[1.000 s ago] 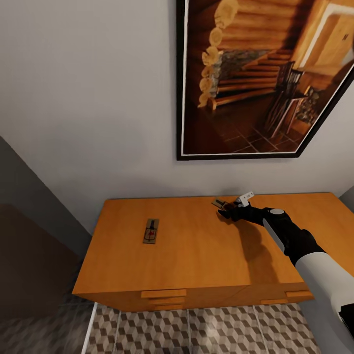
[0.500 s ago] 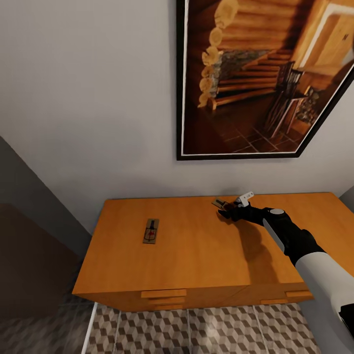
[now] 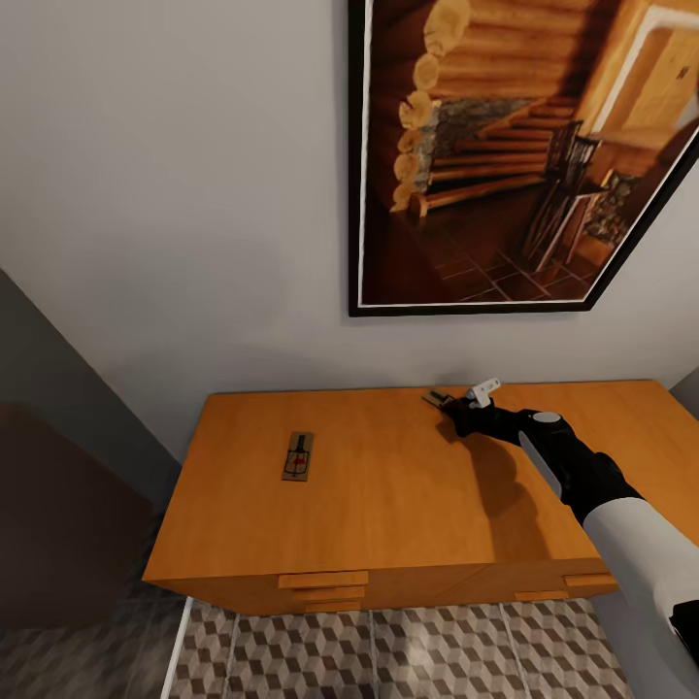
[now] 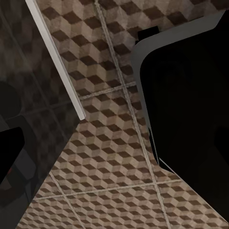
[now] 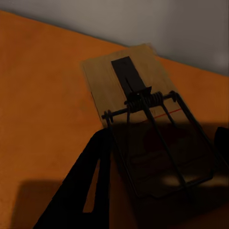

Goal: Take the four mousetraps from the cabinet in the bathroom and place them on the bathroom floor. Make sure all four end up on the same floor surface, and ensure that at least two of them are either under or directly next to the same bathroom sink.

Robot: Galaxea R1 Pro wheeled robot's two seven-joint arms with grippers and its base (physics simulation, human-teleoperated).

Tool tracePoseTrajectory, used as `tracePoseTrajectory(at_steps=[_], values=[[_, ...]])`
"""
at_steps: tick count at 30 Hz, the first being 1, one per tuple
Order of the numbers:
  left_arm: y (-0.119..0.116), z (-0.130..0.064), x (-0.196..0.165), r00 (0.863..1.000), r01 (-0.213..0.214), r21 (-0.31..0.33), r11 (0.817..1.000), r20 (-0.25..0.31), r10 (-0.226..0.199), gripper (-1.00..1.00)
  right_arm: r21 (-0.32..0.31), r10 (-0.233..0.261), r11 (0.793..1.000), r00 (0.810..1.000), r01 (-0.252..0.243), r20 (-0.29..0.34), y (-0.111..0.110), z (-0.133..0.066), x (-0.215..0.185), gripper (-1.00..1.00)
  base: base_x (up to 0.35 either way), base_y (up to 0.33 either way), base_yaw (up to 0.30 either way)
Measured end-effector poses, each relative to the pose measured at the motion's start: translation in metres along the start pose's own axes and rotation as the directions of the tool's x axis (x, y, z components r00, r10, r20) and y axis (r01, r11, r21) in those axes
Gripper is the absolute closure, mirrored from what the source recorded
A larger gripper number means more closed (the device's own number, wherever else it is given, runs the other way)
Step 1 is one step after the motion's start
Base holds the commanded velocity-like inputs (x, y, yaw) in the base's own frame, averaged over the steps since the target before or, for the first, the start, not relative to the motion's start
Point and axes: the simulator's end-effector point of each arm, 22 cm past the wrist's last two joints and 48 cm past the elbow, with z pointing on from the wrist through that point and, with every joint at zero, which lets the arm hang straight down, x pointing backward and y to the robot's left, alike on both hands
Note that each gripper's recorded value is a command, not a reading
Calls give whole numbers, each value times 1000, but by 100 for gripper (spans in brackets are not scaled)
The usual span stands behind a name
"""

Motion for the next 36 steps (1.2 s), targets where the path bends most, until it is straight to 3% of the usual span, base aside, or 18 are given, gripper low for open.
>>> tracePoseTrajectory(at_steps=[36], values=[[0, 0, 0, 1000, 0, 0, 1000, 0, 0, -100, 3, 4, 1000, 1000, -4, 1, -2, -1, 0, 100, 0, 0, 0]])
